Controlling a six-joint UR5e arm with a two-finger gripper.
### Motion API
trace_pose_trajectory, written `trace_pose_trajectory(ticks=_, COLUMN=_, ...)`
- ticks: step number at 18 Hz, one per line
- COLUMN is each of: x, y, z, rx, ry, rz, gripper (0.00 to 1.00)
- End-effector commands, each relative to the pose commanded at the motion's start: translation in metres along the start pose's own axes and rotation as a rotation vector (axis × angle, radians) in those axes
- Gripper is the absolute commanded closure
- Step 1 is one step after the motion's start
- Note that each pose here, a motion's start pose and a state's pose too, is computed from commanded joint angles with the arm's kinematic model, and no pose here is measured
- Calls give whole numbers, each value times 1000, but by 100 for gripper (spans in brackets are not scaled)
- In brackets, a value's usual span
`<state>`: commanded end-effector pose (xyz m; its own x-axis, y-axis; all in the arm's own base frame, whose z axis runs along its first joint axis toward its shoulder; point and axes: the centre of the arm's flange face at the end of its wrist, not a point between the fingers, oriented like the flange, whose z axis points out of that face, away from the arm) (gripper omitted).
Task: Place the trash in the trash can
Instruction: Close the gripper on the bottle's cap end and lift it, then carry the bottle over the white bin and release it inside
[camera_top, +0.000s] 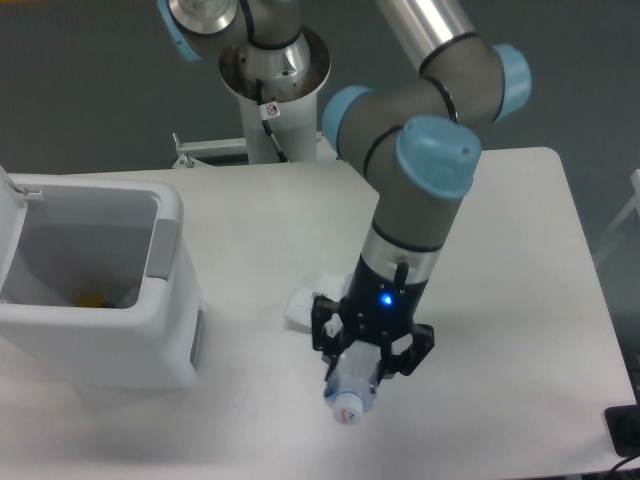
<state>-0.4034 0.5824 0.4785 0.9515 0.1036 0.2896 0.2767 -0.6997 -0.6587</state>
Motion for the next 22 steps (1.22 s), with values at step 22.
trace_pose_trajectory(ticks=22, x=215, y=-23, z=-10, rx=182, ry=446, rz=205, gripper=5)
